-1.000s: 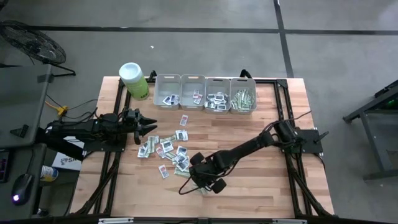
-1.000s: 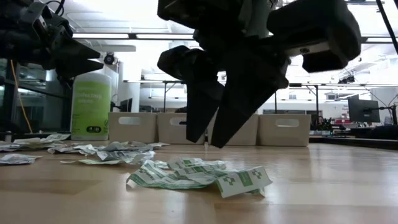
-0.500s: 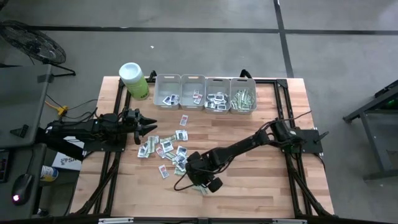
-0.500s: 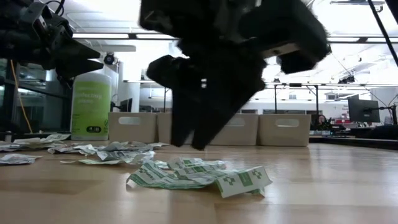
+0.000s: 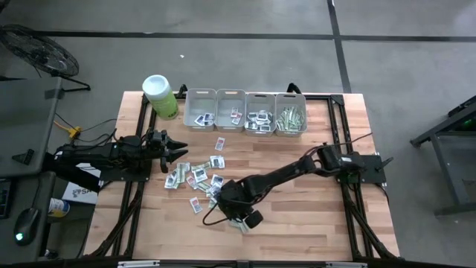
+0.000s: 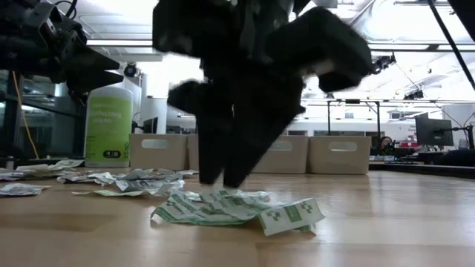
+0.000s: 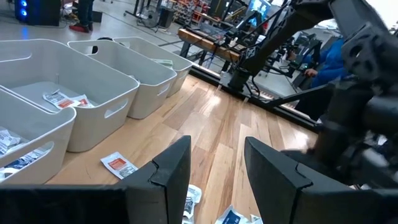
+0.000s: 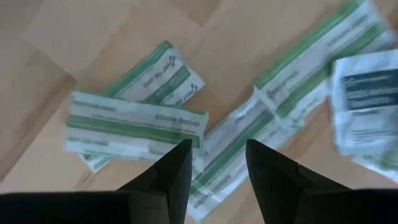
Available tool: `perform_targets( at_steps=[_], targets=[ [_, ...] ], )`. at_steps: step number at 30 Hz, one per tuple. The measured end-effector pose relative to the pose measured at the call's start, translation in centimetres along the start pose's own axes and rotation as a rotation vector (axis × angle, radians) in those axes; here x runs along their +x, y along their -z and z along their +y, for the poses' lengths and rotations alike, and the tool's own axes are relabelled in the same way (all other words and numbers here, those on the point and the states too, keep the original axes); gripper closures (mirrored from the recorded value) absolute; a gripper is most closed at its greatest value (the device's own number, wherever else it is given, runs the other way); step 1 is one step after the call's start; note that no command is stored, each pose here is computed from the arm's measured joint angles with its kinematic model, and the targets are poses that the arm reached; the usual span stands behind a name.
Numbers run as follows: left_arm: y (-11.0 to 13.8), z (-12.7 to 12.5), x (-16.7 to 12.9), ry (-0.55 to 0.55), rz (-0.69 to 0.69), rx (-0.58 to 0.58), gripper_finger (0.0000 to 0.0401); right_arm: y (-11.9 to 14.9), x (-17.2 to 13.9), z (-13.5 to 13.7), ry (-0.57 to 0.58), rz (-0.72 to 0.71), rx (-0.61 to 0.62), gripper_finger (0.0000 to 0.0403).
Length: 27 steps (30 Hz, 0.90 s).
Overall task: Pick & Place First Aid Supplies
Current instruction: Put the bandage into the right gray bin
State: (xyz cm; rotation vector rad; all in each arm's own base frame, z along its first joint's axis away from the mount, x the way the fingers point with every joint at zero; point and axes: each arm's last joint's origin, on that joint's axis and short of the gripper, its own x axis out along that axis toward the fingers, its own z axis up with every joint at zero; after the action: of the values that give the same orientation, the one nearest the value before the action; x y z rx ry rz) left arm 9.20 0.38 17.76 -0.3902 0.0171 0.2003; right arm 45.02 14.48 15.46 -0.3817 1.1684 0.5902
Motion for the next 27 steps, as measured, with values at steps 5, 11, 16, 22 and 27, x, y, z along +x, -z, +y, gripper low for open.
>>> perform_targets(
  at_steps=[5, 11, 16, 22, 27],
  targets=[
    [-0.01, -0.01, -0.01, 0.001, -0.001, 0.000, 0.0251, 0.17, 0.64, -0.42, -0.025, -0.009, 0.006, 0.0258],
    [-0.01, 0.00, 0.00, 0.000, 0.000, 0.000, 0.0251, 0.21, 0.65, -0.34, -0.030, -0.004, 0.017, 0.0258],
    [-0.01, 0.00, 0.00, 0.000, -0.001, 0.000, 0.0251, 0.27, 0.65, -0.30, -0.032, 0.003, 0.025, 0.0258],
    [-0.01, 0.00, 0.00, 0.000, 0.000, 0.000, 0.0251, 0.30, 0.65, -0.26, -0.038, 0.006, 0.045, 0.0260],
    [-0.01, -0.01, -0.01, 0.000, -0.001, 0.000, 0.0251, 0.31, 0.65, -0.16, -0.063, 0.002, 0.056, 0.0273]
  ],
)
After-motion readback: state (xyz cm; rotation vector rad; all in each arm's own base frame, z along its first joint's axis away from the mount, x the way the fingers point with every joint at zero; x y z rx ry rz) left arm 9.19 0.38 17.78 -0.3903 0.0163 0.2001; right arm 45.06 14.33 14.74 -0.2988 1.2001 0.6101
